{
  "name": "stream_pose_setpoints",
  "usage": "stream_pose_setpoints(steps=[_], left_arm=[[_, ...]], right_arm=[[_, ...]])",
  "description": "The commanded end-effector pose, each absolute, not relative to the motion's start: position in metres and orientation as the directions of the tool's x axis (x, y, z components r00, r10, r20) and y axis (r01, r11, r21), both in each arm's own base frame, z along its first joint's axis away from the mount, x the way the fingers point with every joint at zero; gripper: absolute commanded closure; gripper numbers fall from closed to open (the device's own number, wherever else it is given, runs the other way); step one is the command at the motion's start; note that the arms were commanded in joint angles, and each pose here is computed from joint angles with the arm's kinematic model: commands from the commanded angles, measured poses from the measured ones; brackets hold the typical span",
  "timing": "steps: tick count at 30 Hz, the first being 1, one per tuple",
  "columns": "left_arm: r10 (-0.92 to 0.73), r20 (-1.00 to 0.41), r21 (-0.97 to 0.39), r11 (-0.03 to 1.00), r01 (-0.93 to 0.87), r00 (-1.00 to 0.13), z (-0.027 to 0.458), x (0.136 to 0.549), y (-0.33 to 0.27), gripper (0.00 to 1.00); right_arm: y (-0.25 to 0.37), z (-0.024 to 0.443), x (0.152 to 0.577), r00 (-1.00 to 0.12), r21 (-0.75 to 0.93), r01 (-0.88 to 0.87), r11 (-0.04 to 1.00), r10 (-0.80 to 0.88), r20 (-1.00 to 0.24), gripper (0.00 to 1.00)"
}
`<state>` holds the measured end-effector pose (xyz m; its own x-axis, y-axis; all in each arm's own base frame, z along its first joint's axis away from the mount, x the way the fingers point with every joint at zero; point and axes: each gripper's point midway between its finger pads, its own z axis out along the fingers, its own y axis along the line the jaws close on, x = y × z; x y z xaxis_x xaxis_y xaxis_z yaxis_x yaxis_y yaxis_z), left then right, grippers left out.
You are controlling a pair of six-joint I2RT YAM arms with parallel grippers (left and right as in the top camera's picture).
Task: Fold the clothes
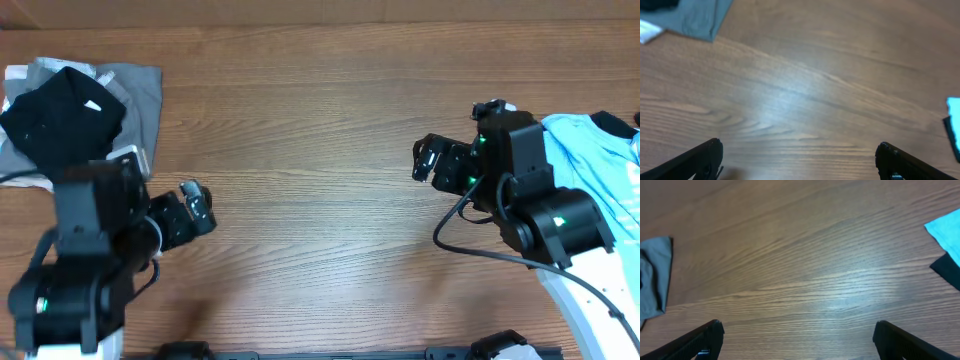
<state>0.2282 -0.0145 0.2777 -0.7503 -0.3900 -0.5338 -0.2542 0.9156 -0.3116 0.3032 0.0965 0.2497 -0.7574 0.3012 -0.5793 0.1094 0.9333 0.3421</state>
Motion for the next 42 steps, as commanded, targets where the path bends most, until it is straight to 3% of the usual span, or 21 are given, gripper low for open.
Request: stream_pose_setpoints(steps=[1, 10, 18, 25, 42], left_arm=[[-0.395, -0.483, -0.286, 0.915, -0.285, -0.782, 0.26, 0.241, -0.013, 0.01], [-0.376, -0.342, -0.238, 0.921, -0.308, -0.861, 0.222, 0.259, -0.015, 0.0], [-0.293, -0.448, -0.25, 0.948, -0.196, -0.845, 0.247, 0.249, -0.019, 0.0], [-0.29, -0.587, -0.202, 0.957, -0.21, -0.756, 0.276, 0.239, -0.003, 0.0], [-0.29, -0.528, -0.186, 0.956, -0.225, -0.798, 0.259, 0.25, -0.003, 0.0]], right_arm=[[0.098, 0.246, 0.309, -0.759, 0.337, 0.12, 0.934, 0.305, -0.575, 0.0], [0.1, 0.245, 0.313, -0.757, 0.338, 0.118, 0.934, 0.305, -0.577, 0.0], [0.096, 0.276, 0.303, -0.699, 0.336, 0.036, 0.941, 0.265, -0.664, 0.0], [0.092, 0.293, 0.305, -0.642, 0.341, 0.027, 0.94, 0.278, -0.714, 0.0], [0.098, 0.299, 0.32, -0.612, 0.359, 0.009, 0.933, 0.289, -0.736, 0.0]])
